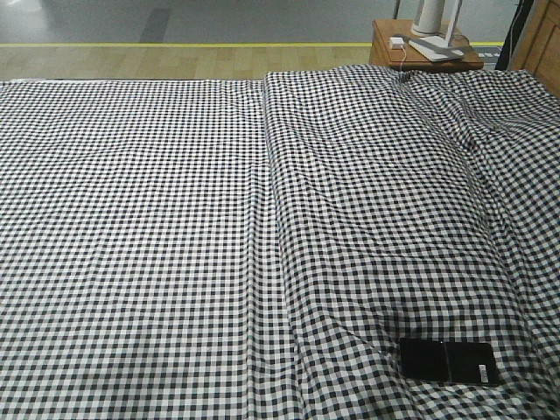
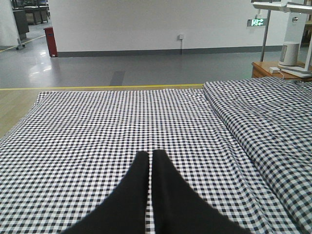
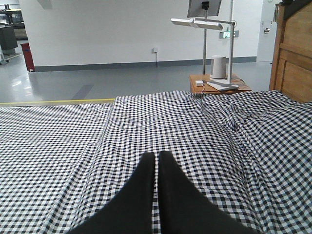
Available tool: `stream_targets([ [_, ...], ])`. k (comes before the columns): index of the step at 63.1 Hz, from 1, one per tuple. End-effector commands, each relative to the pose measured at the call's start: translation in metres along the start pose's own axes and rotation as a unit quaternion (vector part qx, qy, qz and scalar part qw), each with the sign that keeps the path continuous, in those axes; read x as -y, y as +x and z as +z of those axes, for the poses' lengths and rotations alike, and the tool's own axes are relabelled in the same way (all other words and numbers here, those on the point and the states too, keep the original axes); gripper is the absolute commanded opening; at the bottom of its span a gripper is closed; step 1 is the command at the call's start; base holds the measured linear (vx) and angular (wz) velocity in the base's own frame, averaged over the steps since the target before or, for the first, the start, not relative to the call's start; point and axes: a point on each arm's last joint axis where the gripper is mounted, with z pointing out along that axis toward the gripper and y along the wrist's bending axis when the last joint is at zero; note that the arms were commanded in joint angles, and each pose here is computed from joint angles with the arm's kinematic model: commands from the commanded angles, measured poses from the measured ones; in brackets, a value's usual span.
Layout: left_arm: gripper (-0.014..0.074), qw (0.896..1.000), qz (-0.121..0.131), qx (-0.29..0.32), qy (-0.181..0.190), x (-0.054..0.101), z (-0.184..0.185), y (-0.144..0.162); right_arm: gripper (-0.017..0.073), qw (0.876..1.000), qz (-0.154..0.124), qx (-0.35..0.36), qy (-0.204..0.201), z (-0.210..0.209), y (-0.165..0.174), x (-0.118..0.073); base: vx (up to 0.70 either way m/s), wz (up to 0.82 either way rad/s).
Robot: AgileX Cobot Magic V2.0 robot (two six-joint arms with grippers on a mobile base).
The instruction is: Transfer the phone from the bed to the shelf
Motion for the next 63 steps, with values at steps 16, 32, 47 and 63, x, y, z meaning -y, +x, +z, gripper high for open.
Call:
stream_targets([
  [16, 0.0001, 0.999, -0.007, 0.053, -0.005, -0.0016, -0.003, -0.0142, -0.0005, 0.999, -0.005, 0.039, -0.001, -0.0009, -0.0056, -0.0003, 0.0, 0.0],
  [32, 0.0001, 0.999, -0.007, 0.053, -0.005, -0.0016, -0.003, -0.0142, -0.0005, 0.999, -0.005, 0.039, -0.001, -0.0009, -0.0056, -0.0003, 0.0, 0.0],
  [47, 0.0001, 0.999, -0.007, 0.053, -0.005, -0.0016, -0.003, -0.0142, -0.0005, 0.999, -0.005, 0.039, -0.001, -0.0009, -0.0056, -0.0003, 0.0, 0.0],
  [63, 0.0001, 0.999, -0.007, 0.053, -0.005, -0.0016, -0.003, -0.0142, -0.0005, 0.999, -0.005, 0.039, -0.001, -0.0009, -0.0056, -0.0003, 0.0, 0.0],
])
